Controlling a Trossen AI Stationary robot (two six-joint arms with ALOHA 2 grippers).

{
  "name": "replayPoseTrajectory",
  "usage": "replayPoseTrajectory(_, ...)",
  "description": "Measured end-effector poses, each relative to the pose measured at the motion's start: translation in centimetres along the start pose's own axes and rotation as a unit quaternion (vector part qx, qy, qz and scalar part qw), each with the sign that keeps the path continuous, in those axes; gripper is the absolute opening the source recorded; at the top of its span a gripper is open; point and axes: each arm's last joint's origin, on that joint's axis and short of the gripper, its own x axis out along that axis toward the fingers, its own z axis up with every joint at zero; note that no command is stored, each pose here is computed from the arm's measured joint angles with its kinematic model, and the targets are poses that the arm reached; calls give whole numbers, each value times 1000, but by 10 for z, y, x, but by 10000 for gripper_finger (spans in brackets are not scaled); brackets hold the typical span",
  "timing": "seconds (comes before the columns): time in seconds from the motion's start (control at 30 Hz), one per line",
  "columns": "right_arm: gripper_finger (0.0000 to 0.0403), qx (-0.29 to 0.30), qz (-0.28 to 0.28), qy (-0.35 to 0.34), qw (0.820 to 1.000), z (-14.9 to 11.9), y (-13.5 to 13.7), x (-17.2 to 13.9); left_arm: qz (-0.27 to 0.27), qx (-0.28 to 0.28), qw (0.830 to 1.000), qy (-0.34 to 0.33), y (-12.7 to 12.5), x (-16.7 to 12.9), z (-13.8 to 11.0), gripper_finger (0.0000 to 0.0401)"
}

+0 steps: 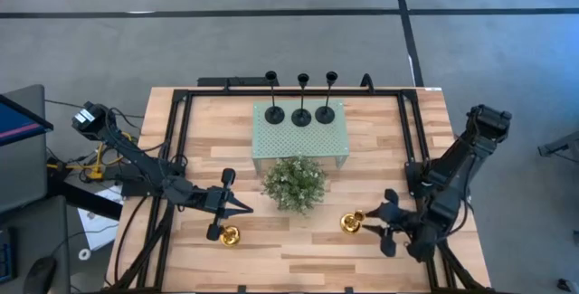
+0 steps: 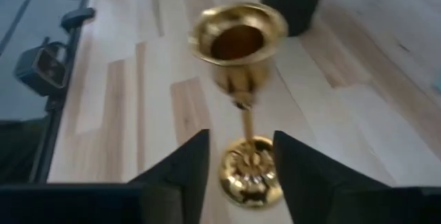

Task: Pick & Place candle stick holders
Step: Put the right gold candle holder on the shelf

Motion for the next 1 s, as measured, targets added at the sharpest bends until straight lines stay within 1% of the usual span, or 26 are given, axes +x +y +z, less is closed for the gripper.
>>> replayPoseTrajectory(0.07, 171, -11, 12, 4, 1000, 3, 2, 3, 0, 0, 1000, 0, 0, 0, 0, 11)
replayPoseTrajectory(0.17, 191, -9, 12, -2, 1000, 8, 2, 7, 0, 0, 1000, 0, 0, 0, 0, 11)
replayPoseTrajectory(0.33, 197, -2, 3, 4, 1000, 12, 0, 12, 0, 0, 1000, 0, 0, 0, 0, 11)
replayPoseTrajectory(0.5, 182, 6, 5, 23, 1000, 14, -2, 16, 0, 0, 1000, 0, 0, 0, 0, 11)
replayPoseTrajectory(0.77, 150, 13, -6, 25, 1000, 13, -2, 26, 0, 0, 1000, 1, 0, 0, 0, 11)
replayPoseTrajectory(0.87, 134, 9, -6, 25, 1000, 10, 0, 30, 0, 1, 1000, 2, 0, 0, 0, 11)
replayPoseTrajectory(1.0, 102, 12, -3, 24, 1000, 10, 2, 31, 0, 1, 1000, 2, 0, 0, 0, 11)
